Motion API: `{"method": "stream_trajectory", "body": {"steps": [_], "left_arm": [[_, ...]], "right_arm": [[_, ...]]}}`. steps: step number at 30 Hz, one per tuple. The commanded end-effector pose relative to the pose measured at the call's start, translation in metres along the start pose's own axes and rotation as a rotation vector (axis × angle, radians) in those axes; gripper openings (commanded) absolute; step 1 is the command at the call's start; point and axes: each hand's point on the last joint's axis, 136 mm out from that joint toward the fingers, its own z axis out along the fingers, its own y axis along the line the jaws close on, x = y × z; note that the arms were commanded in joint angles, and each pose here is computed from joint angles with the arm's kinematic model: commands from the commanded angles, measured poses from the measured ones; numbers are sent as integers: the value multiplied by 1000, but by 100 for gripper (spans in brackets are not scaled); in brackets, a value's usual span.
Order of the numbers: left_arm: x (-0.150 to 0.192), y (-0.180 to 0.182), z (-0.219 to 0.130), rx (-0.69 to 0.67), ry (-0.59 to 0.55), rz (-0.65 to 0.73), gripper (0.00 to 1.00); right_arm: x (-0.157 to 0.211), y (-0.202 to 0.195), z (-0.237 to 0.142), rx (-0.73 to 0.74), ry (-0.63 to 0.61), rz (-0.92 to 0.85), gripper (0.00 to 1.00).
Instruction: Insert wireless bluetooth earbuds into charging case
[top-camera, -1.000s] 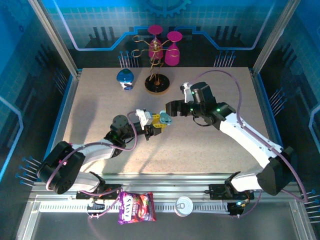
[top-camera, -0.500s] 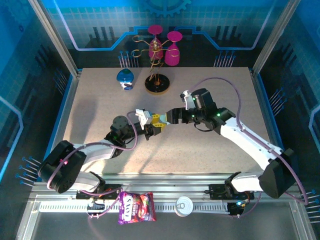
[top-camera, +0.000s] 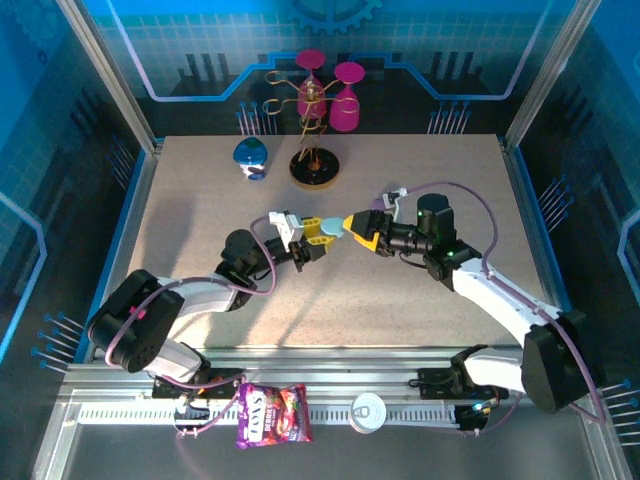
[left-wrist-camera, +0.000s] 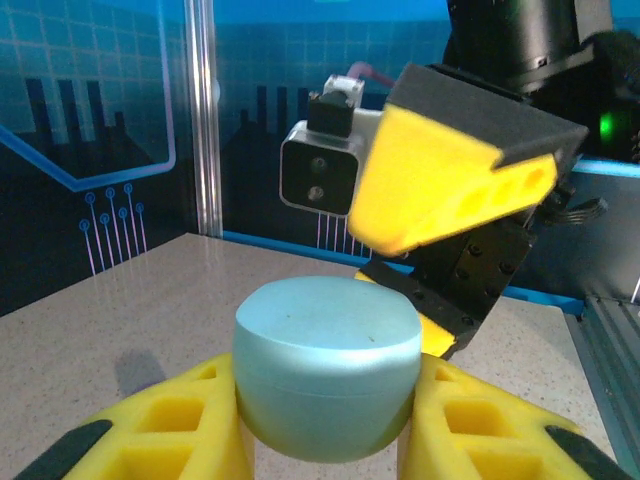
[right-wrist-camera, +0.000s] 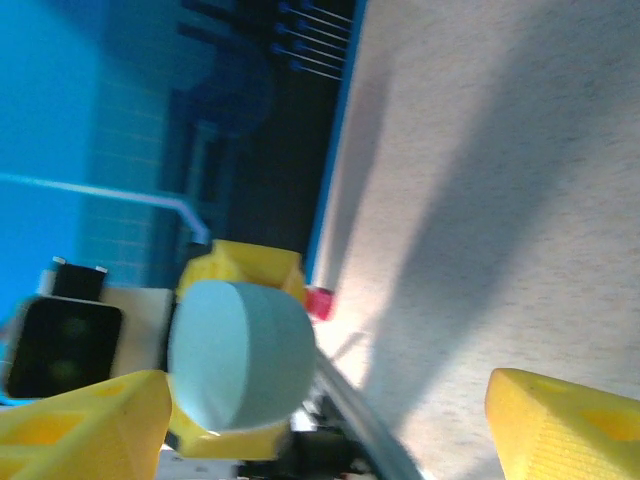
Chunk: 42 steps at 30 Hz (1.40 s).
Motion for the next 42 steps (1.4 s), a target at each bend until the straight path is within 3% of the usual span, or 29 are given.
{"method": "stream_trajectory", "body": {"steps": [1,8,12,16,21,24,29,33,38,42], "left_arm": [[-26,0,6,16,-88,34,27],[-30,1,8,16,-87,41,27],[-30,2,9,12,-77,50,27],[-28,2,9,15,-70,48,28],[-25,2,8,10,-54,42,30],[-22,1,8,13,-39,36,39],[-19,2,7,2,-26,34,68],[-13,2,1,-15,6,35,86],[18,1,-10,-40,154,36,97],[47,0,-23,-64,300,41,99]], "right_arm": [[-7,43,-3,-229,20,60,80],[-6,35,7,-288,45,146,66],[-4,34,9,-294,50,157,52],[-4,32,9,-293,47,166,31],[-6,31,10,-295,42,166,19],[-8,29,9,-292,33,164,17],[-15,21,6,-277,2,167,16],[-24,-8,2,-210,-42,172,16],[-32,-71,-1,3,-103,166,16],[-37,-120,-4,217,-139,119,16]]}}
